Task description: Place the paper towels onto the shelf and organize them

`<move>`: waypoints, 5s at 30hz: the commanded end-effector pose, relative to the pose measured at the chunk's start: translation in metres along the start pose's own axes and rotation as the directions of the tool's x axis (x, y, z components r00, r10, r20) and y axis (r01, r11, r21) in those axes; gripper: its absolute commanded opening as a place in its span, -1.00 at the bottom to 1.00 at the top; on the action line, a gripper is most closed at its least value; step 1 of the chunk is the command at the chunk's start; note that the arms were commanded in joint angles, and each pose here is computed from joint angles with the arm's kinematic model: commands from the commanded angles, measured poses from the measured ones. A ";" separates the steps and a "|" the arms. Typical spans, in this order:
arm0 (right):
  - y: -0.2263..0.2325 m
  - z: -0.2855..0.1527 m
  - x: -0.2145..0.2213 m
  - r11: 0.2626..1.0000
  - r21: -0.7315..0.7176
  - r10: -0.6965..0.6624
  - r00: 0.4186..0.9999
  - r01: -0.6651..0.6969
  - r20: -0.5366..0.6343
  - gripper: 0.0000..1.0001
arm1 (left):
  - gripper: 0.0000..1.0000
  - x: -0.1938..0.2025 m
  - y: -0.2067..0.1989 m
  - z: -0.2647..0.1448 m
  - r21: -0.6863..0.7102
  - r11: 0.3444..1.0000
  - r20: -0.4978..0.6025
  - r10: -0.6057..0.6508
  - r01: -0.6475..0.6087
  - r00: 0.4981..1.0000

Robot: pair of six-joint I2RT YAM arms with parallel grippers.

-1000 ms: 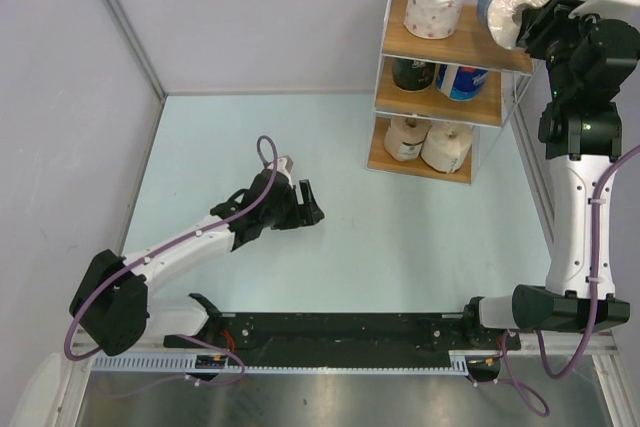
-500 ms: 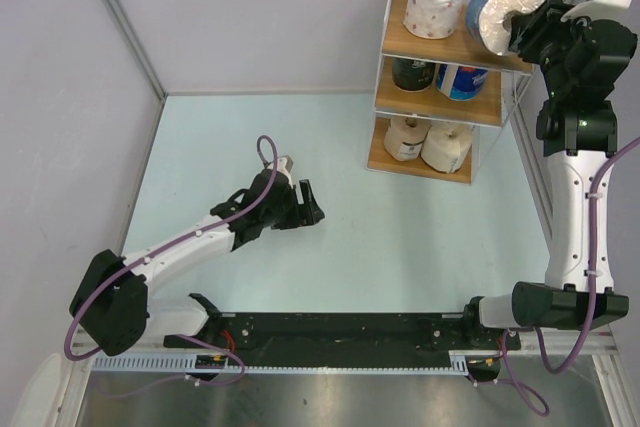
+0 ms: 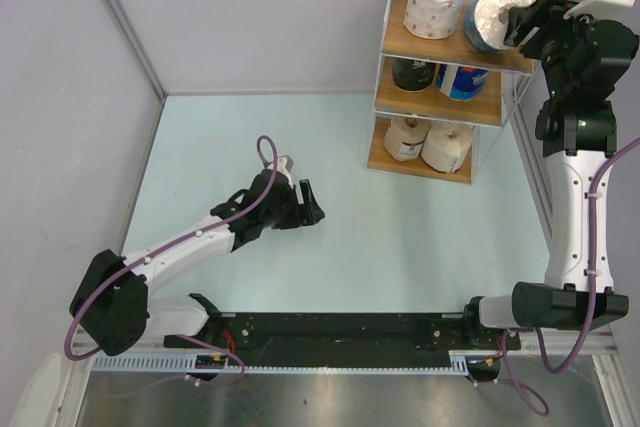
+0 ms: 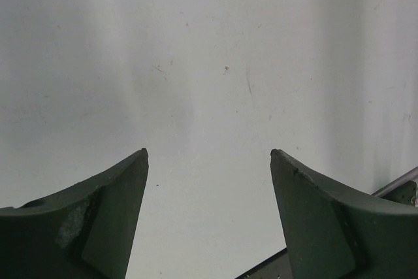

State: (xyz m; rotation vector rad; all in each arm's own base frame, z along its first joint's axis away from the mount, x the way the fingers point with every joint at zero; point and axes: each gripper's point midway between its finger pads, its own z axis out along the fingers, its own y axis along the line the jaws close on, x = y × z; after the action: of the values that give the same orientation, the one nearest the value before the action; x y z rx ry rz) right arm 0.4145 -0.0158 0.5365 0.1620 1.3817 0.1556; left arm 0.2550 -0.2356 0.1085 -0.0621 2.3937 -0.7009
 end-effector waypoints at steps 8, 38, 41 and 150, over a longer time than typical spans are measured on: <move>0.008 0.019 -0.017 0.998 -0.051 0.039 0.996 -0.035 0.083 0.46 | 0.61 -0.008 -0.004 -0.003 0.020 1.000 0.028 -0.018 0.017 0.999; 0.061 -0.077 0.061 0.980 -0.173 0.095 0.994 -0.103 -0.056 0.99 | 0.73 -0.053 -0.010 -0.016 -0.070 0.990 0.114 0.129 -0.122 0.985; 0.050 -0.080 0.067 0.985 -0.107 0.132 0.989 -0.138 -0.065 0.99 | 0.78 -0.054 -0.008 -0.017 -0.080 0.990 0.121 0.128 -0.119 0.984; 0.076 -0.150 0.209 0.905 -0.239 0.196 0.843 -0.352 -0.501 0.99 | -0.64 -0.185 -0.013 -0.163 -0.310 0.941 0.734 0.329 -0.138 0.594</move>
State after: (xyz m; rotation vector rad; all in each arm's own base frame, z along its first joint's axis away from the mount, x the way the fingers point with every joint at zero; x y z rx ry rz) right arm 0.3067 0.1059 0.3255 0.0980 1.7946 0.7616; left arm 0.3244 -0.1718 0.3068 0.0663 1.6036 -0.1686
